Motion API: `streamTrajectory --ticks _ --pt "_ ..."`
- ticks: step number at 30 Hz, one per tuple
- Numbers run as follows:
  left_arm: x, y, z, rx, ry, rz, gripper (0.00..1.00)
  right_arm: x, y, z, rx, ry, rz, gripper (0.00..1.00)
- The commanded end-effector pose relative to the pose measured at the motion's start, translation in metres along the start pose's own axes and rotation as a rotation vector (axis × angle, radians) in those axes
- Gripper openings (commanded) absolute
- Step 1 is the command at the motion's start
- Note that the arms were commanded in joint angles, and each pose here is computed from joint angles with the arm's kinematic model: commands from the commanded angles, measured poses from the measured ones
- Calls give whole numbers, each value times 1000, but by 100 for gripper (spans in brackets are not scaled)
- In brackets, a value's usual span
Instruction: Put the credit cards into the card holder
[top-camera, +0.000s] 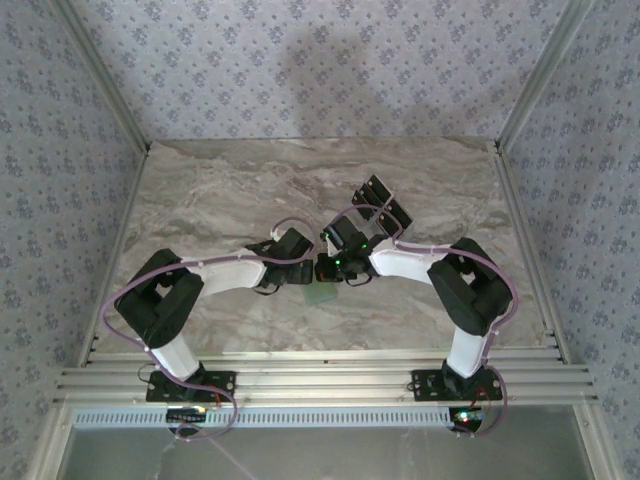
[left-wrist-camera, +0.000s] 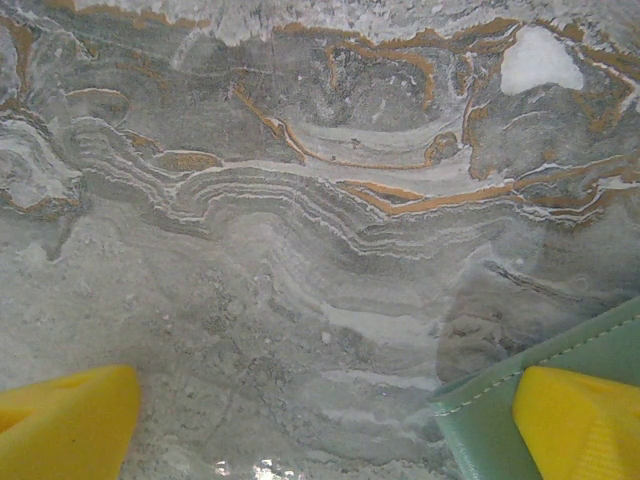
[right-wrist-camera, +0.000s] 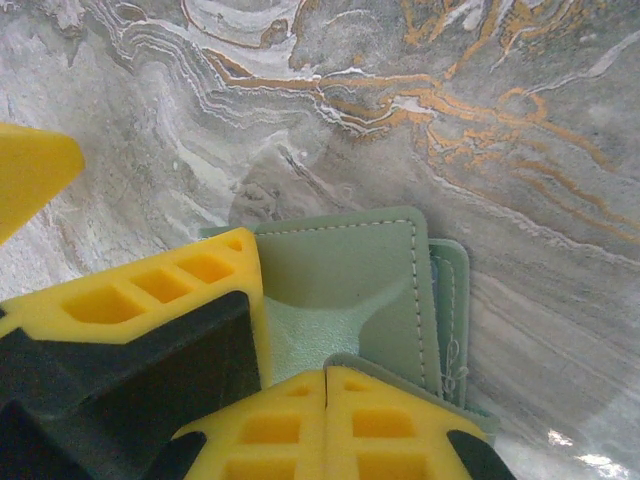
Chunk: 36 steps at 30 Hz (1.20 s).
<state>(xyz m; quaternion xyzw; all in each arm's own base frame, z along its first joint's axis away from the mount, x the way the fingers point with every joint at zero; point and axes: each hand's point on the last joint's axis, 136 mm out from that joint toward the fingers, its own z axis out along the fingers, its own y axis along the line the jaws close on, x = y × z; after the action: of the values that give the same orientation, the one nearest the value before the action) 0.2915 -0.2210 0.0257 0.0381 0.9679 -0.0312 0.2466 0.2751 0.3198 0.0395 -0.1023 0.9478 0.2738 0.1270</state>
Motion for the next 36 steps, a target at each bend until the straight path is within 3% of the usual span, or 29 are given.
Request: streamTrajectory --ticks 1,27,36 --pt "41 10 16 -40 118 48 98 26 -17 8 51 69 11 0" --pt "42 11 16 -47 119 50 98 38 -21 6 49 80 17 0" --pt "42 11 16 -43 123 47 98 55 -35 24 117 175 11 0"
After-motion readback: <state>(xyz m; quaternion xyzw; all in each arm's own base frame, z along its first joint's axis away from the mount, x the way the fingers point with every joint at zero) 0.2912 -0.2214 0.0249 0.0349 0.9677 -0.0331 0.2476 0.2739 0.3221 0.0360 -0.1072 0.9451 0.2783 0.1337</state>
